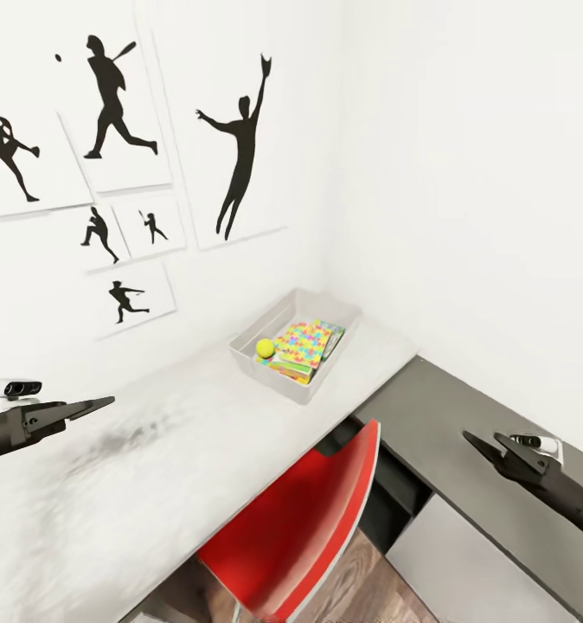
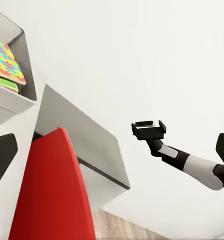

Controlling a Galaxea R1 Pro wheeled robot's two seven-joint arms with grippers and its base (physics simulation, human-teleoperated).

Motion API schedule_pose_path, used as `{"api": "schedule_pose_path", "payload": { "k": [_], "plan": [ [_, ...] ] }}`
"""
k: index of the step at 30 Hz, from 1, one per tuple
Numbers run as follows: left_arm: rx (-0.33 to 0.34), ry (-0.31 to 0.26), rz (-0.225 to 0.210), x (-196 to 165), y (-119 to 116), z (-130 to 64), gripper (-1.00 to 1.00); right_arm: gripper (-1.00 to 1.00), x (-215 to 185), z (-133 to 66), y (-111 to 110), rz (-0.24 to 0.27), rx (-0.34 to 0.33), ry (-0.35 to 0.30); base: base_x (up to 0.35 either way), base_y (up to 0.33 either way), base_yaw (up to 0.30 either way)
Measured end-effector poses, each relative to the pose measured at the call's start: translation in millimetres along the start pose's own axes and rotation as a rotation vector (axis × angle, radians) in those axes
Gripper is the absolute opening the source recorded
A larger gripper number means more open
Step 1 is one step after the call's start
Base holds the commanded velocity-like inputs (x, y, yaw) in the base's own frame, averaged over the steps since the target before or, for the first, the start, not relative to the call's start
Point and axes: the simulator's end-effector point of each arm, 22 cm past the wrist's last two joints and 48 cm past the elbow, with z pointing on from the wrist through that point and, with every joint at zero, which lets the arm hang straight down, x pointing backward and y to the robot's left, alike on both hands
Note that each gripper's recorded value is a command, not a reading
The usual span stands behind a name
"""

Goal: Put all the toys in the child's room - the three board games (two on the bed and one on the table), the two jigsaw puzzles on the table, and the tennis ball on the table - inside the toy box on the table in the child's room.

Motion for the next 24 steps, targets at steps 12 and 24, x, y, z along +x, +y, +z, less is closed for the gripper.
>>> {"api": "schedule_pose_path", "payload": {
  "k": [12, 24],
  "plan": [
    [0.004, -0.004, 0.011, -3, -6, -0.9, 1.00, 1.00, -2, 0.8, 5, -0.009, -0.007, -0.002, -0.020, 0.050, -0.239],
    [0.007, -0.007, 0.022, -6, -11, -2.1, 1.00, 1.00, -5, 1.3, 10, -0.017, -0.013, -0.005, -0.170, 0.001, -0.239]
  ]
}}
